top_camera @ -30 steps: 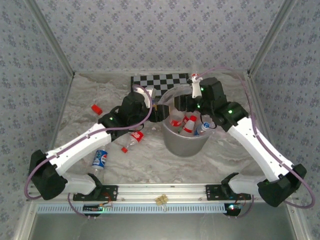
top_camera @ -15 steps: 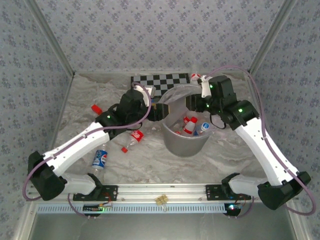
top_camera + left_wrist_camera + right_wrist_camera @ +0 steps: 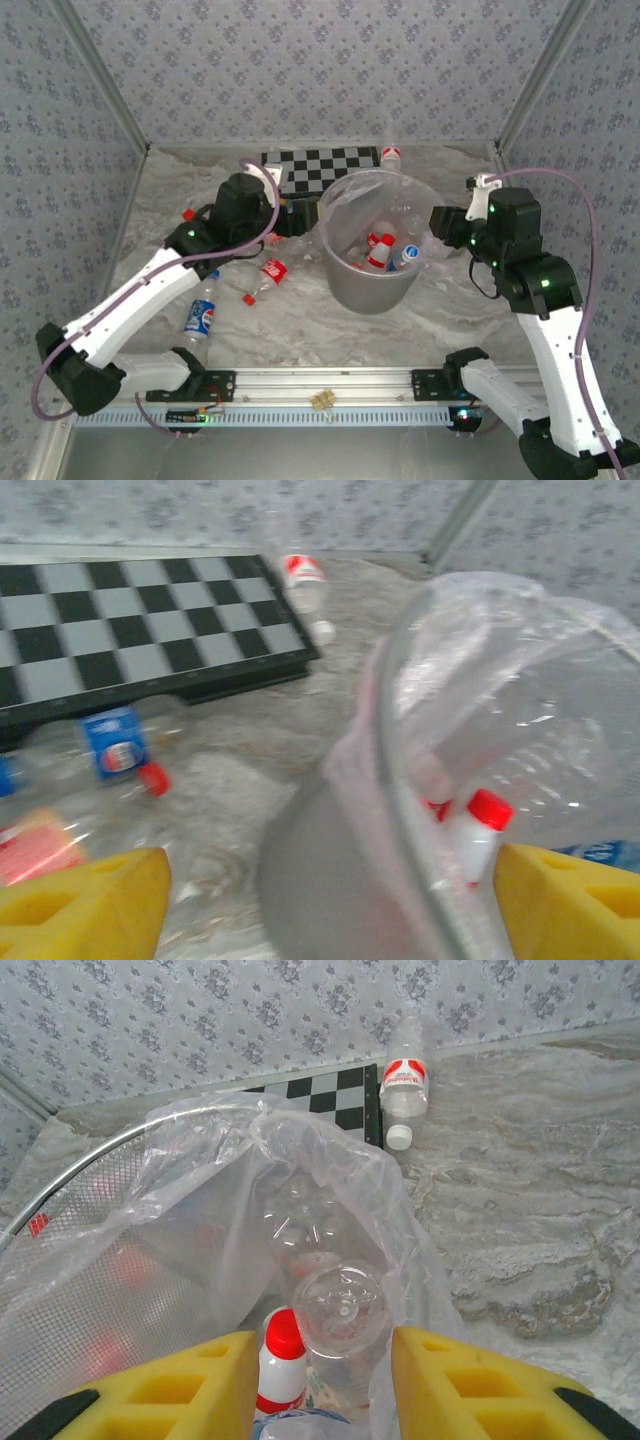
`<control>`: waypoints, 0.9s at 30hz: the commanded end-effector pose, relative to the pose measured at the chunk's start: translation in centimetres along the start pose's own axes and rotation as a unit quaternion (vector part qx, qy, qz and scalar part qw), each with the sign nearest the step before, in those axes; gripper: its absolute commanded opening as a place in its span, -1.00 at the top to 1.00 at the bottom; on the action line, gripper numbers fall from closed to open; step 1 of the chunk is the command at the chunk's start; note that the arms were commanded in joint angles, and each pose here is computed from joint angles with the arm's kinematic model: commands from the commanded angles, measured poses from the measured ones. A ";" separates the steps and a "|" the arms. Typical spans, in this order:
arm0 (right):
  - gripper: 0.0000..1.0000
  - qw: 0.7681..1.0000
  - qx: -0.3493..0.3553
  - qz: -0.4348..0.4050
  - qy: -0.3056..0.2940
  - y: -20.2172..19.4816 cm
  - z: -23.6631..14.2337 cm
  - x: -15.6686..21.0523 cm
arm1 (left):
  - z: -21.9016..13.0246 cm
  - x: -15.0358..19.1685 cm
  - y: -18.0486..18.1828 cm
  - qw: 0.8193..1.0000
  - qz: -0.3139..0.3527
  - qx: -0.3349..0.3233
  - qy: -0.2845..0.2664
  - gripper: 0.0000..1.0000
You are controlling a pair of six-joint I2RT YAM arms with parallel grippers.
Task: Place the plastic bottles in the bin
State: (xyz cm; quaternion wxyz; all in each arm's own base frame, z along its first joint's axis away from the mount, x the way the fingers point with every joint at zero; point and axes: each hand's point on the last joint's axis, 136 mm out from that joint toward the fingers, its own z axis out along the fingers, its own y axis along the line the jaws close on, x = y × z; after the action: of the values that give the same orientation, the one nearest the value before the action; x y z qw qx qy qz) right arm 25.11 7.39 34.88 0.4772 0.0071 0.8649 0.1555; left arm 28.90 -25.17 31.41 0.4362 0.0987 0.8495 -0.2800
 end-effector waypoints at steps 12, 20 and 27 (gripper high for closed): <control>-0.59 0.997 -0.042 0.006 -0.068 1.7 1.6 -4.9 | -3.9 11.7 12.5 0.974 -0.041 -0.193 0.109 -0.75; -0.86 1.000 -0.007 -0.009 -0.028 0.1 0.8 -2.8 | 3.1 17.3 13.0 0.959 -0.024 -0.173 0.222 -0.79; -0.86 0.999 -0.016 0.019 -0.033 -0.4 1.2 -2.9 | 5.8 20.5 13.6 0.953 -0.036 -0.161 0.256 -0.62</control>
State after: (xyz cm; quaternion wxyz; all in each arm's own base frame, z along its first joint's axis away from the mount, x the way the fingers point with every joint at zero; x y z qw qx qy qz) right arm 27.69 6.59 36.79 0.5088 0.0218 0.8443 0.1668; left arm 25.77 -17.76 7.60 0.2034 0.0579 0.9725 -0.0978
